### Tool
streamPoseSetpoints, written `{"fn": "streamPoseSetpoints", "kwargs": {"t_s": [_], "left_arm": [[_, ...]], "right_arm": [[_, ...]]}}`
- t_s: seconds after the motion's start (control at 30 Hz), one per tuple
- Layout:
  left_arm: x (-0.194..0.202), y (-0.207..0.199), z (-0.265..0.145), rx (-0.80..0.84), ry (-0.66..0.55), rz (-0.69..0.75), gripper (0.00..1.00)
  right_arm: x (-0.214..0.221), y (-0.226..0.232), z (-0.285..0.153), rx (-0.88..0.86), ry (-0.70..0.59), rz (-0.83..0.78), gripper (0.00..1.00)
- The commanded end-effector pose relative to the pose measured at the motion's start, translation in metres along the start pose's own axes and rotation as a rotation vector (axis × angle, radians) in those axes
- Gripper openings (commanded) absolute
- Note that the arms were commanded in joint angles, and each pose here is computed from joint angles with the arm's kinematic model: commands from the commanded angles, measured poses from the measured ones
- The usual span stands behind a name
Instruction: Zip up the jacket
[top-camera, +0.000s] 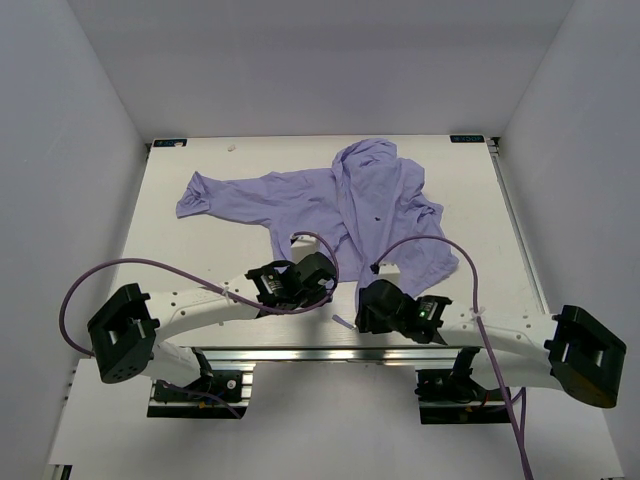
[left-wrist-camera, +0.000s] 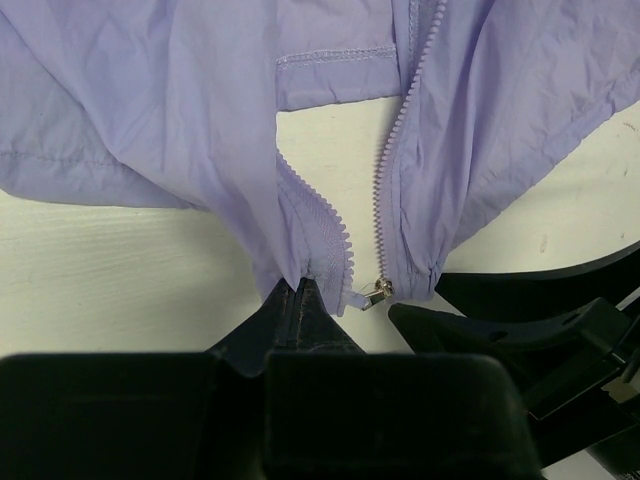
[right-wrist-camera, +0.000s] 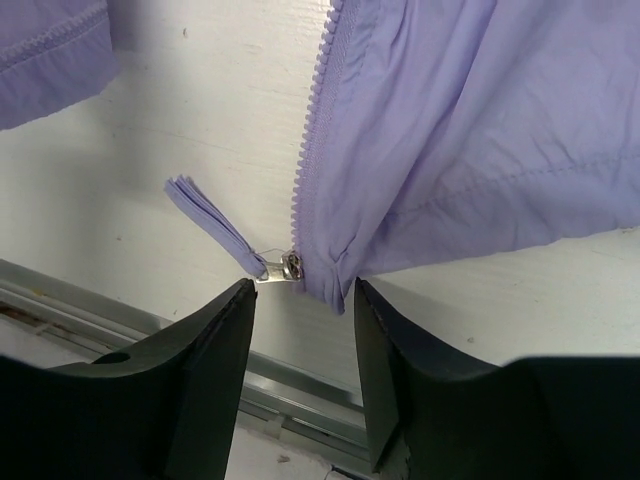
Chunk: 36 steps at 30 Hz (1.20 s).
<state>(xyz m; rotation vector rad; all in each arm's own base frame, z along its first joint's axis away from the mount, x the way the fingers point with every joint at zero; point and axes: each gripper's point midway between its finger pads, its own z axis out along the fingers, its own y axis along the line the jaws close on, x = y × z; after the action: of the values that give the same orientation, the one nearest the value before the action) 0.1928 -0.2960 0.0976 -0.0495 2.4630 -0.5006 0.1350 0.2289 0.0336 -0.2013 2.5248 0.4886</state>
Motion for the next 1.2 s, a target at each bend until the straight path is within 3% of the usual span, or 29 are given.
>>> {"fn": "streamPoseSetpoints", "kwargs": {"t_s": [0.0, 0.27, 0.9, 1.03, 1.17], "left_arm": [[-0.003, -0.002, -0.004, 0.022, -0.012, 0.003, 0.0], [-0.002, 0.001, -0.004, 0.013, -0.012, 0.004, 0.0], [-0.007, 0.006, -0.007, -0.012, -0.03, 0.001, 0.0], [-0.006, 0.009, -0.007, -0.025, -0.031, 0.002, 0.0], [-0.01, 0.013, -0.011, -0.04, -0.047, -0.004, 0.0]], "right_arm": [[-0.013, 0.006, -0.002, 0.013, -0.024, -0.022, 0.5], [-0.016, 0.001, 0.005, 0.088, -0.01, -0.053, 0.4], [0.011, -0.005, 0.022, 0.228, 0.095, -0.139, 0.37], [0.024, -0.018, 0.028, 0.333, 0.15, -0.158, 0.35], [0.035, -0.025, 0.033, 0.435, 0.19, -0.182, 0.08]]}}
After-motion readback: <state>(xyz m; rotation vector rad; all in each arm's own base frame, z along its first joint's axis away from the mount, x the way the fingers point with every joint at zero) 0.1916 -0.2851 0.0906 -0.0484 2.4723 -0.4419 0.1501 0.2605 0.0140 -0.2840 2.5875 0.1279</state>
